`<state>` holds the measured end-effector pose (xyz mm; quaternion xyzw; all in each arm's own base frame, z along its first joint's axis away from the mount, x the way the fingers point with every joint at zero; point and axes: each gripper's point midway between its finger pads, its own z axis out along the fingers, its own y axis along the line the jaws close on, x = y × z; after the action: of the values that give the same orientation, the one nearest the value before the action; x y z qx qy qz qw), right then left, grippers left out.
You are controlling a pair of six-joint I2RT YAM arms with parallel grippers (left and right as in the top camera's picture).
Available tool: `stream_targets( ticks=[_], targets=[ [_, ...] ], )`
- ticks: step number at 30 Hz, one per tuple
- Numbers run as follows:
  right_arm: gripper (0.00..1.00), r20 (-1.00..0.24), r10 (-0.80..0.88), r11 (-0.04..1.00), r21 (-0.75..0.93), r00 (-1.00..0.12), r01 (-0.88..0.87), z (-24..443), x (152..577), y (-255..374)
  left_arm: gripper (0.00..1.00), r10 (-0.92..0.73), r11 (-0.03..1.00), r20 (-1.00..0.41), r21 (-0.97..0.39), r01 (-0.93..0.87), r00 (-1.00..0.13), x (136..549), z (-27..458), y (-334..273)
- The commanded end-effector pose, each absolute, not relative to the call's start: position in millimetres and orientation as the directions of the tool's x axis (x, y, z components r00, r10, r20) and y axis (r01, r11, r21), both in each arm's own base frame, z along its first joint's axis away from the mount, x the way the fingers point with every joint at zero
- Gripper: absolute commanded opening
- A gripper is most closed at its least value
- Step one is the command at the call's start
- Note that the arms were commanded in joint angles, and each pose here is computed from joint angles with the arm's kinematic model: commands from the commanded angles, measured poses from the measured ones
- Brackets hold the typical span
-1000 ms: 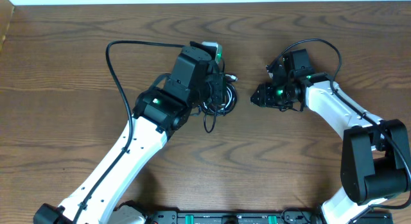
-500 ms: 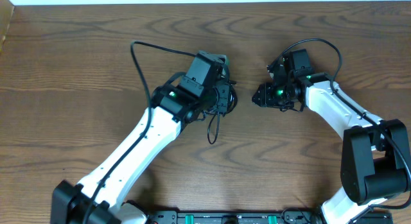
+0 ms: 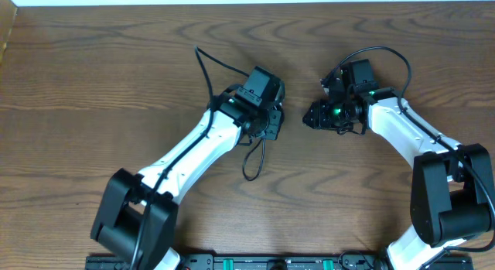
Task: Untangle cables
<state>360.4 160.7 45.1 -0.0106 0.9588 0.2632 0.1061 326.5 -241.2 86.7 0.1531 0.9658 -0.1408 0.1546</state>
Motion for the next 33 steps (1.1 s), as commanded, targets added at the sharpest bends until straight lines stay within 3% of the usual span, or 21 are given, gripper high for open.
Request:
stream_targets(
  ticks=[1,5,17,19,21,23,24,33],
  targets=[
    [0.44,-0.215,0.009,0.821,0.559,-0.977,-0.115,55,356,173,0.08,0.277,0.915,-0.340,-0.193,0.355,-0.899,333,80,-237],
    [0.41,-0.233,-0.036,0.798,0.578,-0.972,-0.168,59,352,186,0.08,0.236,0.944,-0.355,-0.138,0.300,-0.905,348,79,-215],
    [0.43,-0.295,-0.114,0.771,0.576,-0.949,-0.271,64,347,220,0.09,0.191,0.951,-0.305,-0.177,0.253,-0.933,365,63,-178],
    [0.44,-0.297,-0.122,0.769,0.575,-0.947,-0.279,63,346,224,0.16,0.189,0.956,-0.283,-0.167,0.243,-0.940,364,54,-174],
    [0.45,-0.302,-0.125,0.785,0.553,-0.945,-0.280,61,347,222,0.43,0.186,0.970,-0.252,-0.107,0.218,-0.950,363,44,-160],
    [0.45,-0.303,-0.123,0.793,0.542,-0.945,-0.277,59,348,221,0.78,0.182,0.978,-0.247,-0.060,0.202,-0.952,363,45,-150],
    [0.45,-0.304,-0.122,0.795,0.540,-0.945,-0.277,59,348,220,0.82,0.179,0.980,-0.247,-0.042,0.195,-0.952,364,48,-146],
    [0.47,-0.283,-0.061,0.857,0.477,-0.957,-0.195,50,355,201,0.82,0.161,0.979,-0.368,-0.058,0.195,-0.916,380,119,-150]
  ],
)
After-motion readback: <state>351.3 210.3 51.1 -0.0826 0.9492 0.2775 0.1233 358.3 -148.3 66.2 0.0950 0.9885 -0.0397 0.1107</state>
